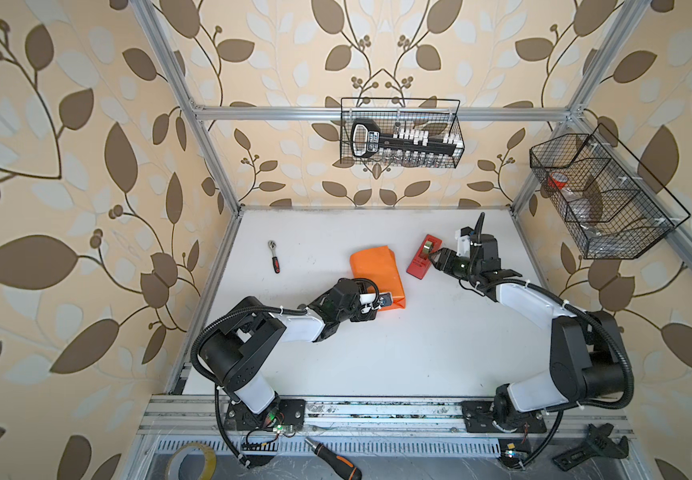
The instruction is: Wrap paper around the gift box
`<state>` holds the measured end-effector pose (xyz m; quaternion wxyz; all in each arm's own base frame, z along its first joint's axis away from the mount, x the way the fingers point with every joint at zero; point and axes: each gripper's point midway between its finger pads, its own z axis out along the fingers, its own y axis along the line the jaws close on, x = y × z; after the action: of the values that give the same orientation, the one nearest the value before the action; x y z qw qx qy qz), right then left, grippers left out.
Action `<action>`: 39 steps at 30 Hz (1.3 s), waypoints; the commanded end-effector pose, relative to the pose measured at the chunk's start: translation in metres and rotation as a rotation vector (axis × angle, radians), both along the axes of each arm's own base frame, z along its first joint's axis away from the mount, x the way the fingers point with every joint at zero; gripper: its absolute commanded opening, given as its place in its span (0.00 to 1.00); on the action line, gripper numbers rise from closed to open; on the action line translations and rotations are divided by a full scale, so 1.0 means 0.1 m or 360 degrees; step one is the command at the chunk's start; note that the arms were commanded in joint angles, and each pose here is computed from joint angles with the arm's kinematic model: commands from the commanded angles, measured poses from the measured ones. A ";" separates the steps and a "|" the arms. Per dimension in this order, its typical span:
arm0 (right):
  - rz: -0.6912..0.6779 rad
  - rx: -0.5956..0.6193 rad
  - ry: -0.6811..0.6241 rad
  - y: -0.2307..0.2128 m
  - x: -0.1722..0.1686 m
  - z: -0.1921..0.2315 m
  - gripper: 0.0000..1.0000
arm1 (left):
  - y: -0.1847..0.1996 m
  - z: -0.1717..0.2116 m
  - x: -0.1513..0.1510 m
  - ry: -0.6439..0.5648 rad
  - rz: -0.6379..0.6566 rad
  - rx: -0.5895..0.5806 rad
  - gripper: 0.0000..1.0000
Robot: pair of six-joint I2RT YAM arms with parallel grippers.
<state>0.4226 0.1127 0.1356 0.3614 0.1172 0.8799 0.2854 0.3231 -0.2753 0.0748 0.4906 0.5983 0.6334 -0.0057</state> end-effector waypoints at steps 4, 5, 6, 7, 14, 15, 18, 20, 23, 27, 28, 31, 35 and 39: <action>0.0014 0.0159 0.0119 0.14 0.20 -0.09 0.52 | 0.18 -0.36 -0.10 0.0147 0.0020 0.0173 0.72; 0.0012 0.0180 0.0135 0.15 0.23 -0.12 0.51 | 0.19 -0.36 -0.10 0.0148 0.0023 0.0175 0.72; 0.0008 0.0202 0.0142 0.17 0.26 -0.14 0.50 | 0.18 -0.36 -0.10 0.0148 0.0021 0.0175 0.72; 0.0010 0.0232 0.0153 0.19 0.28 -0.17 0.49 | 0.19 -0.37 -0.10 0.0149 0.0024 0.0175 0.72; 0.0003 0.0342 0.0220 0.28 0.36 -0.35 0.44 | 0.18 -0.36 -0.09 0.0147 0.0022 0.0175 0.72; 0.0003 0.0353 0.0224 0.29 0.37 -0.37 0.44 | 0.19 -0.36 -0.09 0.0148 0.0025 0.0175 0.72; -0.0003 0.0381 0.0233 0.31 0.39 -0.41 0.42 | 0.18 -0.36 -0.09 0.0147 0.0025 0.0174 0.72; -0.0011 0.0390 0.0244 0.31 0.41 -0.44 0.41 | 0.19 -0.36 -0.09 0.0147 0.0028 0.0171 0.72; -0.0032 0.0409 0.0273 0.33 0.41 -0.52 0.38 | 0.19 -0.36 -0.09 0.0147 0.0026 0.0171 0.72; -0.0081 0.0449 0.0299 0.33 0.42 -0.61 0.33 | 0.19 -0.36 -0.09 0.0146 0.0027 0.0172 0.72; -0.0090 0.0461 0.0302 0.32 0.42 -0.62 0.32 | 0.18 -0.36 -0.10 0.0149 0.0025 0.0173 0.72; -0.0130 0.0502 0.0285 0.31 0.44 -0.61 0.27 | 0.19 -0.36 -0.10 0.0151 0.0025 0.0175 0.72; -0.0153 0.0546 0.0290 0.31 0.45 -0.61 0.21 | 0.19 -0.37 -0.09 0.0148 0.0030 0.0177 0.72; -0.0176 0.0583 0.0279 0.30 0.46 -0.59 0.15 | 0.19 -0.36 -0.09 0.0143 0.0031 0.0175 0.72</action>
<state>0.4680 0.1411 0.0830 0.2760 0.2373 0.8417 0.3989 0.3231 -0.2753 0.0748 0.4906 0.5983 0.6335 -0.0055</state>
